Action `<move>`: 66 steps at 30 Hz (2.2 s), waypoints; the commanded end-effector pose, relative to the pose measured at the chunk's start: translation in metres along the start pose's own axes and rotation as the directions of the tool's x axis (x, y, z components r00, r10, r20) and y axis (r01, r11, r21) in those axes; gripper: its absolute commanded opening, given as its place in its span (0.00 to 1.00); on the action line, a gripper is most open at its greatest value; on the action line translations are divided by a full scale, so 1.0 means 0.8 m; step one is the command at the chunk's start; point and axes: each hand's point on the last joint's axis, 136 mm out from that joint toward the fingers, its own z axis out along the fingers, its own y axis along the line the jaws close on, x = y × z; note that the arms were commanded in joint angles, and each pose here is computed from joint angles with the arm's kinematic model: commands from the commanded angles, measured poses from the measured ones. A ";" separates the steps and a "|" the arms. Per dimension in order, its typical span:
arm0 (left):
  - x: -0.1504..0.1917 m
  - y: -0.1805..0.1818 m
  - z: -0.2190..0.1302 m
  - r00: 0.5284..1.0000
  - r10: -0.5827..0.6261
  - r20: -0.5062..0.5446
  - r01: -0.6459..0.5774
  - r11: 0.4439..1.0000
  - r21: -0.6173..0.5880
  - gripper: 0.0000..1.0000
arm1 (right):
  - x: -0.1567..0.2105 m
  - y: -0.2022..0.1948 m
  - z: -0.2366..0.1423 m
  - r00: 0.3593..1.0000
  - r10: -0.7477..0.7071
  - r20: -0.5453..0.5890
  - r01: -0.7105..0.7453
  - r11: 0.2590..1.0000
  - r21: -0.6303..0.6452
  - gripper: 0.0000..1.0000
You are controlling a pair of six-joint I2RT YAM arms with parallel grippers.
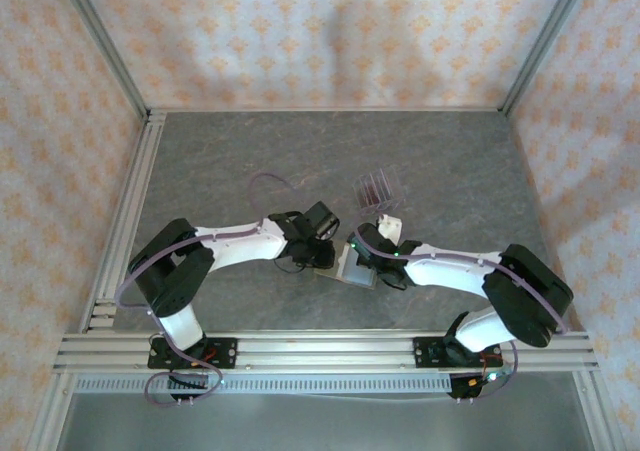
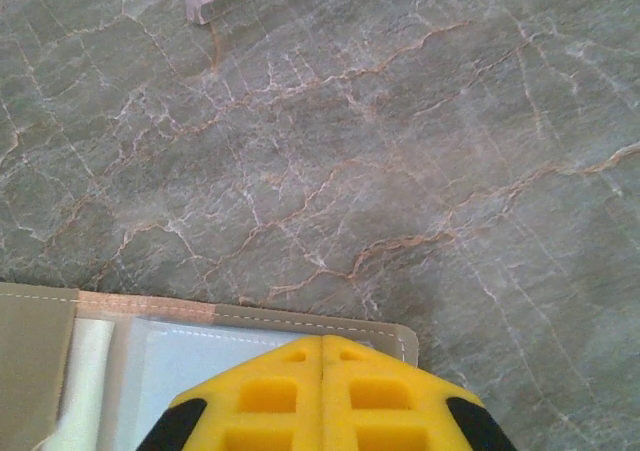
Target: Put the credit cards into the card holder
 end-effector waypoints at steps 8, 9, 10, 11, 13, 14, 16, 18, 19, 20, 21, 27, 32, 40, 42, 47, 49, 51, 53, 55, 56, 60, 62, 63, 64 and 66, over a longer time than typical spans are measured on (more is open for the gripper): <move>0.014 0.021 0.024 1.000 -0.014 -0.013 0.013 0.999 -0.052 0.21 | -0.039 0.017 -0.043 0.985 -0.149 0.090 0.150 0.989 -0.009 0.28; 0.014 0.021 0.024 1.000 -0.013 -0.014 0.013 0.999 -0.052 0.21 | -0.038 0.022 -0.044 0.982 -0.167 0.086 0.169 0.985 -0.020 0.30; 0.013 0.020 0.024 1.000 -0.014 -0.010 0.013 0.999 -0.049 0.21 | -0.036 0.029 -0.044 0.980 -0.185 0.078 0.189 0.981 -0.039 0.31; 0.013 0.020 0.024 1.000 -0.015 -0.011 0.015 0.999 -0.051 0.21 | -0.032 0.035 -0.043 0.977 -0.202 0.066 0.205 0.977 -0.054 0.33; 0.013 0.020 0.025 1.000 -0.015 -0.012 0.014 0.999 -0.051 0.21 | -0.020 0.049 -0.037 0.972 -0.235 0.024 0.236 0.967 -0.093 0.33; 0.012 0.019 0.024 1.000 -0.015 -0.011 0.014 0.999 -0.049 0.21 | -0.015 0.053 -0.033 0.969 -0.247 0.006 0.246 0.964 -0.104 0.33; 0.012 0.018 0.023 1.000 -0.014 -0.010 0.014 0.999 -0.047 0.21 | -0.006 0.055 -0.024 0.964 -0.263 -0.023 0.260 0.960 -0.103 0.34; 0.012 0.019 0.023 1.000 -0.014 -0.010 0.014 0.999 -0.049 0.21 | 0.001 0.053 -0.015 0.962 -0.269 -0.044 0.265 0.960 -0.090 0.36; 0.012 0.019 0.023 1.000 -0.014 -0.009 0.014 0.999 -0.049 0.21 | 0.006 0.051 -0.011 0.961 -0.272 -0.056 0.267 0.960 -0.080 0.36; 0.012 0.019 0.023 1.000 -0.014 -0.009 0.014 0.999 -0.050 0.21 | 0.009 0.048 -0.007 0.959 -0.276 -0.065 0.272 0.960 -0.071 0.36; 0.011 0.019 0.022 1.000 -0.013 -0.008 0.013 0.999 -0.051 0.21 | 0.013 0.046 -0.004 0.957 -0.279 -0.076 0.275 0.959 -0.064 0.36; 0.010 0.017 0.023 1.000 -0.014 -0.008 0.013 0.999 -0.047 0.21 | 0.024 0.034 0.009 0.951 -0.291 -0.102 0.290 0.957 -0.021 0.37; 0.010 0.018 0.021 1.000 -0.013 -0.004 0.013 0.999 -0.049 0.21 | 0.031 0.022 0.016 0.949 -0.293 -0.119 0.298 0.954 0.025 0.39; 0.009 0.017 0.022 1.000 -0.015 -0.005 0.015 0.999 -0.047 0.21 | 0.049 0.009 0.025 0.945 -0.297 -0.139 0.309 0.948 0.078 0.42; 0.009 0.016 0.022 1.000 -0.014 -0.005 0.014 0.999 -0.046 0.21 | 0.057 0.008 0.029 0.942 -0.299 -0.150 0.313 0.947 0.078 0.41; 0.008 0.016 0.021 1.000 -0.015 -0.001 0.015 0.999 -0.044 0.21 | 0.079 0.024 0.036 0.938 -0.293 -0.182 0.300 0.954 0.011 0.32; 0.008 0.016 0.021 1.000 -0.016 -0.002 0.016 0.999 -0.044 0.21 | 0.082 0.029 0.036 0.940 -0.286 -0.186 0.288 0.957 -0.019 0.26; 0.009 0.017 0.022 1.000 -0.015 -0.003 0.015 0.999 -0.050 0.21 | 0.078 0.032 0.032 0.942 -0.286 -0.175 0.285 0.958 -0.030 0.19; 0.009 0.018 0.024 1.000 -0.016 -0.005 0.016 0.999 -0.051 0.21 | 0.072 0.034 0.028 0.943 -0.290 -0.161 0.289 0.957 -0.031 0.15; 0.011 0.018 0.025 1.000 -0.018 -0.010 0.018 0.999 -0.050 0.21 | 0.064 0.035 0.022 0.944 -0.296 -0.145 0.296 0.955 -0.027 0.10; 0.011 0.019 0.025 1.000 -0.020 -0.009 0.020 0.999 -0.049 0.21 | 0.061 0.037 0.020 0.944 -0.300 -0.138 0.299 0.954 -0.027 0.08; 0.013 0.017 0.027 1.000 -0.029 -0.009 0.029 0.999 -0.037 0.21 | 0.045 0.046 0.009 0.943 -0.313 -0.110 0.312 0.950 -0.028 0.00; 0.012 0.017 0.027 0.999 -0.035 -0.004 0.035 0.999 -0.033 0.21 | 0.039 0.054 0.006 0.943 -0.318 -0.100 0.316 0.948 -0.038 0.00; 0.013 0.016 0.027 0.999 -0.038 -0.002 0.038 0.999 -0.031 0.21 | 0.035 0.059 0.004 0.943 -0.321 -0.094 0.318 0.947 -0.043 0.00; 0.013 0.016 0.027 0.999 -0.044 -0.001 0.044 0.999 -0.026 0.21 | 0.033 0.062 0.003 0.941 -0.325 -0.094 0.322 0.946 -0.044 0.00; 0.014 0.015 0.027 0.999 -0.053 0.006 0.053 0.998 -0.021 0.21 | 0.030 0.071 0.001 0.941 -0.327 -0.092 0.322 0.945 -0.060 0.00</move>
